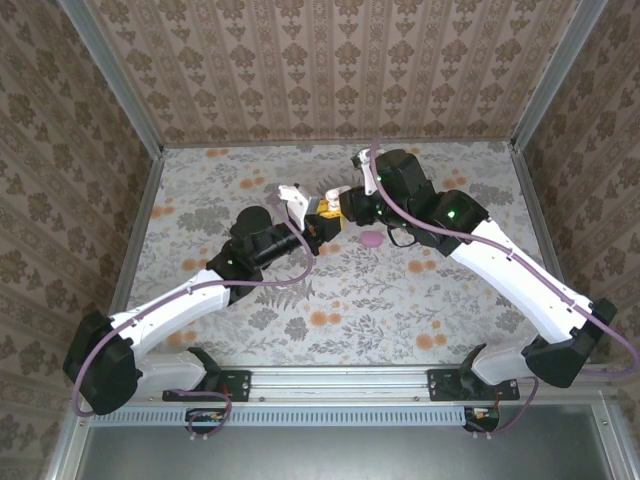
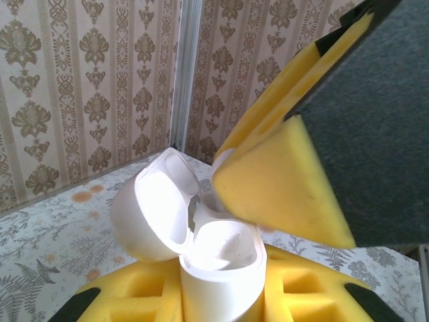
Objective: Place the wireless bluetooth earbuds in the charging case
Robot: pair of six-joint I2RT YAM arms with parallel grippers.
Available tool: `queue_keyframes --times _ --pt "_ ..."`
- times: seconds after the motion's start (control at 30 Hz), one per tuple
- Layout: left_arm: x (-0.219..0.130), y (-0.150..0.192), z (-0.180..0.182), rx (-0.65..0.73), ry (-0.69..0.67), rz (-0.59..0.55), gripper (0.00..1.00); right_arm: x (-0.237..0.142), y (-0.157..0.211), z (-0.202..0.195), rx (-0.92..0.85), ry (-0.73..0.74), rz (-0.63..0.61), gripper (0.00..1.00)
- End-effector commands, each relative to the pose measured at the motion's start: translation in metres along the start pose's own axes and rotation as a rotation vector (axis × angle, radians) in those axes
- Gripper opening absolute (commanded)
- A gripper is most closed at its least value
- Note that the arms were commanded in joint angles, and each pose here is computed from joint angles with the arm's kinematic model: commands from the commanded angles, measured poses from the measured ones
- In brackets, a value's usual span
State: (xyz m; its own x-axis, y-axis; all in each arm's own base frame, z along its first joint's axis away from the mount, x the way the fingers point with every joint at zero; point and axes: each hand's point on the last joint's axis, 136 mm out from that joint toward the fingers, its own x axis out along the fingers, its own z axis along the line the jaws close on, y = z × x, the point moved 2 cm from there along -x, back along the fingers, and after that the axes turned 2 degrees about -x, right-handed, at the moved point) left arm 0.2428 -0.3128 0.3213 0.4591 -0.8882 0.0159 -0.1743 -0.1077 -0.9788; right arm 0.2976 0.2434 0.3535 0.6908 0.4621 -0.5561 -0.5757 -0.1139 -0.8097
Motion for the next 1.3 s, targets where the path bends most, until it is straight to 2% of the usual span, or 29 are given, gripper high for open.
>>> queue_keyframes --times 0.0,0.5,0.87,1.03,1.2,1.27 --pt "0.001 -0.030 -0.007 0.009 0.017 -0.087 0.25 -0.009 0.003 0.003 -0.017 -0.023 0.004 0.34" --pt "0.001 -0.031 -0.009 0.021 0.030 -0.088 0.25 -0.009 0.002 0.007 0.006 -0.074 0.007 0.38" --pt "0.001 -0.030 -0.010 0.026 0.033 -0.081 0.25 -0.016 -0.007 0.014 0.101 -0.201 -0.005 0.51" --pt "0.001 -0.029 -0.009 0.027 0.034 -0.077 0.24 -0.016 -0.007 0.011 0.127 -0.207 -0.002 0.55" --pt "0.001 -0.029 -0.010 0.028 0.037 -0.077 0.24 -0.019 -0.011 0.007 0.162 -0.205 -0.017 0.55" --pt "0.001 -0.029 -0.010 0.029 0.037 -0.078 0.25 -0.019 -0.012 0.005 0.183 -0.200 -0.021 0.52"
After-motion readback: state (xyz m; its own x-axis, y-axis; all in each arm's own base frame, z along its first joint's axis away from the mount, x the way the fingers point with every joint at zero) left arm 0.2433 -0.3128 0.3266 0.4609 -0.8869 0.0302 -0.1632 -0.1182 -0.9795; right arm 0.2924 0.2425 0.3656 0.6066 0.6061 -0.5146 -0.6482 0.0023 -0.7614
